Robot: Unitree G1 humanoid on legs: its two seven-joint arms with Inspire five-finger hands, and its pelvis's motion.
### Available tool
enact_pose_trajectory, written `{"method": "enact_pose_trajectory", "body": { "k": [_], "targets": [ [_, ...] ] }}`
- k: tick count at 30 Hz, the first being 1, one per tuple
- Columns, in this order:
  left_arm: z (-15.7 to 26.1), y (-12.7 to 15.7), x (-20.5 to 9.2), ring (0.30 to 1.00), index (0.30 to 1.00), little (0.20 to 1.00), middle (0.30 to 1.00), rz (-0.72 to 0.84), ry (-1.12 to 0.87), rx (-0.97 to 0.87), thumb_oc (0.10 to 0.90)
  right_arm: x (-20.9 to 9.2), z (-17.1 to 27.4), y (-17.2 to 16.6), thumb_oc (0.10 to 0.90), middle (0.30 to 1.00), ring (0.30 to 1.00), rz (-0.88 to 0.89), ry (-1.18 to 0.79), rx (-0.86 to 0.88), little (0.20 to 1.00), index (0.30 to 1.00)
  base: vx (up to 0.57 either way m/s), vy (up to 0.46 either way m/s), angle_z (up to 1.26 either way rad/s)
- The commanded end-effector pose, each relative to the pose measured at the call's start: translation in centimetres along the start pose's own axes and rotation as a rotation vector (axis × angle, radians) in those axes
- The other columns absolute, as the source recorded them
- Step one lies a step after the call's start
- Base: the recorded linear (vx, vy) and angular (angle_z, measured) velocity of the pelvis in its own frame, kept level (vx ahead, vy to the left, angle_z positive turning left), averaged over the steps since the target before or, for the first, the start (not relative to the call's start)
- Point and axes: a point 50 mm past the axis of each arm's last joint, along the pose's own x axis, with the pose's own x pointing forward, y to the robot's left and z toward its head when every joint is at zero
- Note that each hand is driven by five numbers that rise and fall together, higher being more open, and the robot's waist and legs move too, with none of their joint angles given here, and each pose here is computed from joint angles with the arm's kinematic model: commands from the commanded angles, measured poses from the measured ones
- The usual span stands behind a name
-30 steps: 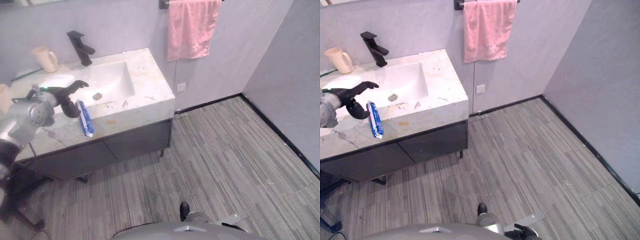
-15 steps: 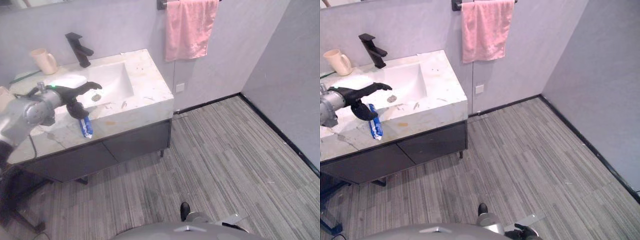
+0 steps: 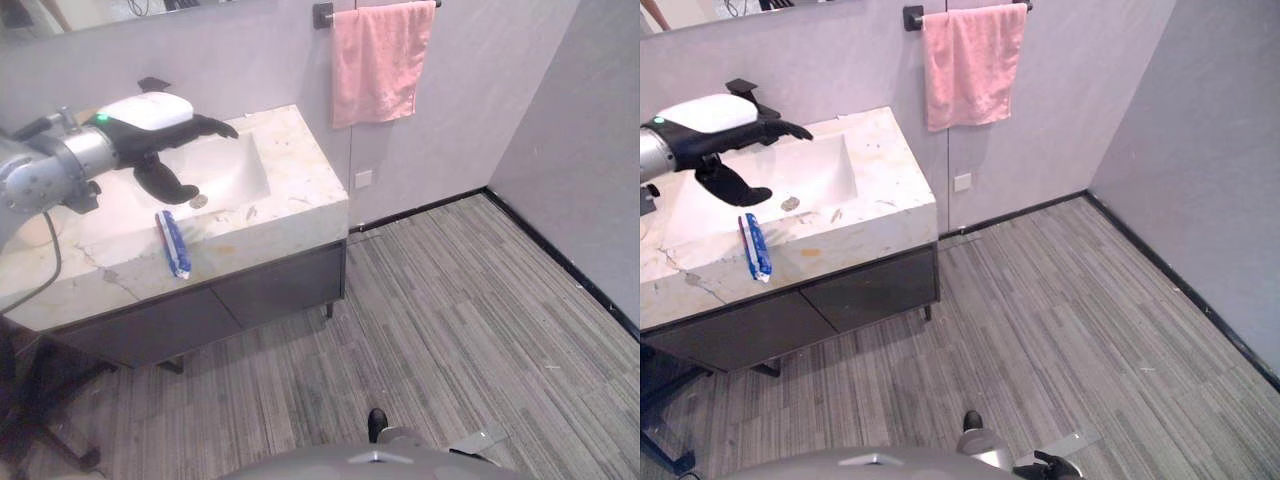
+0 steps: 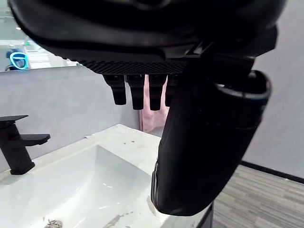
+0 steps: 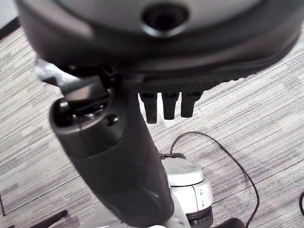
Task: Organize the bathroom.
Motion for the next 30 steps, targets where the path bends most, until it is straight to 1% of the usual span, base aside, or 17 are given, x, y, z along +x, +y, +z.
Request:
{"method": "enact_pose_trajectory", "body": {
  "k": [1, 6, 10, 12, 13, 14, 15, 16, 19, 20, 23, 26, 30],
  "targets": [
    [-1.4, 7.5, -4.3, 0.9, 0.9, 0.9, 0.9, 0.223, 0.109, 0.086, 0.8, 0.1, 1.2, -1.7, 0.8, 0.9, 0.9, -0.036, -0.023, -0.005, 0.9, 0.9, 0.0, 0.0, 0.0],
    [-2.2, 7.5, -5.0, 0.9, 0.9, 0.9, 0.9, 0.246, 0.173, 0.054, 0.8, 0.1, 1.4, -2.0, 0.8, 0.9, 0.9, -0.037, -0.023, 0.003, 0.9, 0.9, 0.01, 0.041, 0.0],
    [-3.3, 6.9, -5.9, 0.9, 0.9, 0.9, 0.9, 0.272, 0.233, 0.024, 0.8, 0.0, 1.2, -1.7, 0.8, 0.9, 0.9, -0.03, -0.018, 0.008, 0.9, 0.9, 0.0, 0.019, 0.0],
    [-4.4, 5.6, -6.3, 0.9, 0.9, 0.9, 0.9, 0.217, 0.281, -0.018, 0.8, 0.1, 1.2, -1.6, 0.8, 0.9, 0.9, -0.027, -0.019, 0.009, 0.9, 0.9, -0.01, 0.017, 0.0],
    [-4.4, 5.6, -6.3, 0.9, 0.9, 0.9, 0.9, 0.218, 0.282, -0.019, 0.8, 0.1, 1.2, -1.6, 0.8, 0.9, 0.9, -0.028, -0.02, 0.008, 0.9, 0.9, 0.0, 0.0, 0.0],
    [-4.7, 4.9, -6.4, 0.9, 0.9, 0.9, 0.9, 0.171, 0.288, -0.036, 0.8, 0.1, 1.3, -1.6, 0.8, 0.9, 0.9, -0.029, -0.021, 0.007, 0.9, 0.9, 0.0, 0.0, 0.0],
    [-4.7, 4.7, -6.4, 0.9, 0.9, 0.9, 0.9, 0.16, 0.286, -0.042, 0.8, 0.1, 1.3, -1.6, 0.8, 0.9, 0.9, -0.03, -0.022, 0.007, 0.9, 0.9, 0.0, 0.0, 0.0],
    [-4.6, 4.3, -6.2, 0.9, 0.9, 0.9, 0.9, 0.115, 0.27, -0.072, 0.8, 0.1, 1.4, -1.6, 0.8, 0.9, 0.9, -0.032, -0.025, 0.012, 0.9, 0.9, 0.0, 0.0, 0.0],
    [-4.1, 4.3, -5.5, 0.9, 0.9, 0.9, 0.9, 0.099, 0.244, -0.118, 0.8, 0.1, 1.7, -1.7, 0.8, 0.9, 0.9, -0.034, -0.03, 0.012, 0.9, 0.9, 0.0, 0.0, 0.0],
    [-4.0, 4.4, -5.4, 0.9, 0.9, 0.9, 0.9, 0.102, 0.241, -0.118, 0.8, 0.1, 1.7, -1.7, 0.8, 0.9, 0.9, -0.034, -0.03, 0.013, 0.9, 0.9, 0.0, 0.0, 0.0],
    [-3.3, 5.1, -4.6, 0.9, 0.9, 0.9, 0.9, 0.206, 0.249, -0.118, 0.8, 0.1, 1.7, -1.8, 0.8, 0.9, 0.9, -0.041, -0.034, 0.035, 0.9, 0.9, 0.0, -0.014, 0.03],
    [-4.0, 4.7, -5.1, 0.9, 0.9, 0.9, 0.9, 0.258, 0.333, -0.138, 0.8, 0.1, 1.5, -1.7, 0.8, 0.9, 0.9, -0.043, -0.028, 0.057, 0.9, 0.9, -0.01, -0.015, 0.02],
    [-4.2, 4.4, -5.6, 0.9, 0.9, 0.9, 0.9, 0.291, 0.358, -0.206, 0.8, 0.1, 1.5, -1.5, 0.8, 0.9, 0.9, -0.039, -0.026, 0.075, 0.9, 0.9, -0.02, -0.018, 0.0]
  ]
}}
